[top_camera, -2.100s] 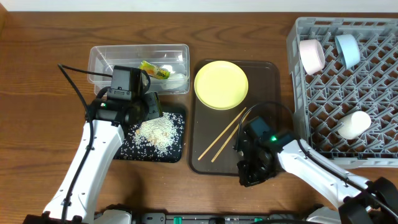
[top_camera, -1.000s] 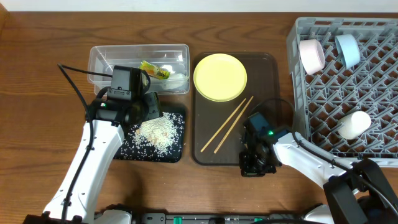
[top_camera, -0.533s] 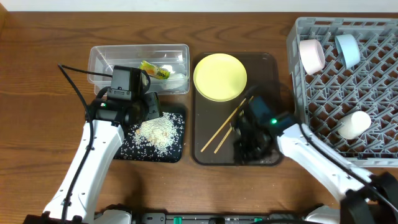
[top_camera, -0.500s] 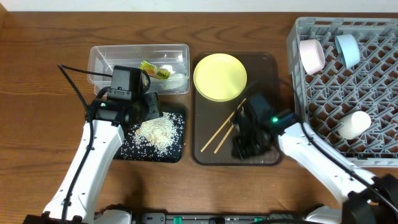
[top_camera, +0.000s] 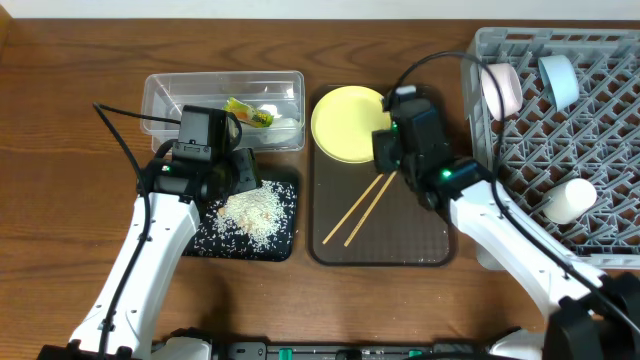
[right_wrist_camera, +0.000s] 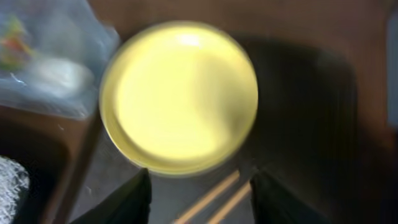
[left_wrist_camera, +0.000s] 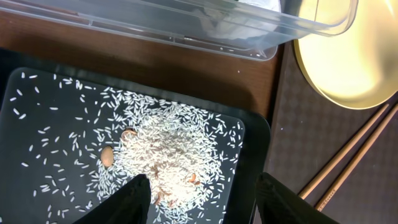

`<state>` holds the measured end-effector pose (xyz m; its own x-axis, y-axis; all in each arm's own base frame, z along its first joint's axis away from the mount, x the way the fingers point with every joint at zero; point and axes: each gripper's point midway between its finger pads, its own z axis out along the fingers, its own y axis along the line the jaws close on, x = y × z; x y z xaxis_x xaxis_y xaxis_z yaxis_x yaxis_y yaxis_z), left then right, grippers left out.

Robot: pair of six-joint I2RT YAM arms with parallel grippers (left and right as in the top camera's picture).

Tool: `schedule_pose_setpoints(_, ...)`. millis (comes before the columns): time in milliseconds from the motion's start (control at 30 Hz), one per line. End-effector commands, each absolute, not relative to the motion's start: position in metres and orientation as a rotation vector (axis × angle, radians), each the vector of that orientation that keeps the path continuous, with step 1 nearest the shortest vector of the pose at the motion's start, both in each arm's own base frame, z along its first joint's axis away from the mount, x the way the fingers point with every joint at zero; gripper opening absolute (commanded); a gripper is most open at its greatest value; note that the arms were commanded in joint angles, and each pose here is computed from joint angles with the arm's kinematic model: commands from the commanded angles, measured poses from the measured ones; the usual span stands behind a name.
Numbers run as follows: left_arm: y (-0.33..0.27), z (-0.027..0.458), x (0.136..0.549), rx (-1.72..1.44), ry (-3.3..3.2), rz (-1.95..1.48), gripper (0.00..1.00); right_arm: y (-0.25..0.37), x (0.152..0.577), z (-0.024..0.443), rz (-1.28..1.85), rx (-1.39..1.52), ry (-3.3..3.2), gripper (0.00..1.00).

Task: Sort waste into correct bins and load items into the dishwasher rack
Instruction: 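Grasp one wooden chopstick with the right gripper and lift it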

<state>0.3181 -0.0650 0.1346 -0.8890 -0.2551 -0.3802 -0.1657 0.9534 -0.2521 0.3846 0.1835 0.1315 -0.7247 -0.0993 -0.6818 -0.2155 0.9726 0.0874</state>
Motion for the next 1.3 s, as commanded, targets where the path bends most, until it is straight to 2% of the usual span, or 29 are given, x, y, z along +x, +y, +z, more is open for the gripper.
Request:
schedule_pose_setpoints(0,-0.062,0.140,0.319,-0.283,2.672,-0.277,0.57,0.180,0.370,0.102,0.247,-0.081,2.524,0.41)
schedule_pose_setpoints(100,-0.061,0.140,0.319,-0.283,2.672,-0.277,0.57,0.179,0.341,0.075,0.265,0.019,2.692,0.31)
schedule_pose_setpoints(200,-0.061,0.140,0.319,-0.283,2.671,-0.277,0.57,0.177,0.323,0.053,0.225,0.082,2.787,0.31)
schedule_pose_setpoints(433,-0.062,0.138,0.319,-0.283,2.676,-0.276,0.57,0.194,0.310,0.025,0.216,0.010,2.862,0.35)
schedule_pose_setpoints(667,-0.062,0.138,0.319,-0.284,2.678,-0.276,0.57,0.191,0.298,-0.013,0.152,0.190,2.959,0.35)
schedule_pose_setpoints(700,-0.062,0.138,0.319,-0.284,2.678,-0.276,0.57,0.190,0.296,-0.017,0.143,0.192,2.973,0.34)
schedule_pose_setpoints(767,-0.062,0.138,0.319,-0.284,2.678,-0.276,0.57,0.189,0.294,-0.022,0.131,0.193,2.988,0.25)
schedule_pose_setpoints(900,-0.062,0.138,0.319,-0.284,2.678,-0.276,0.57,0.187,0.297,-0.015,0.147,0.214,2.976,0.02)
schedule_pose_setpoints(1067,-0.062,0.138,0.319,-0.284,2.678,-0.276,0.57,0.165,0.310,0.015,0.179,0.295,2.918,0.01)
schedule_pose_setpoints(1267,-0.062,0.138,0.319,-0.284,2.678,-0.276,0.57,0.120,0.332,0.075,0.220,0.284,2.779,0.01)
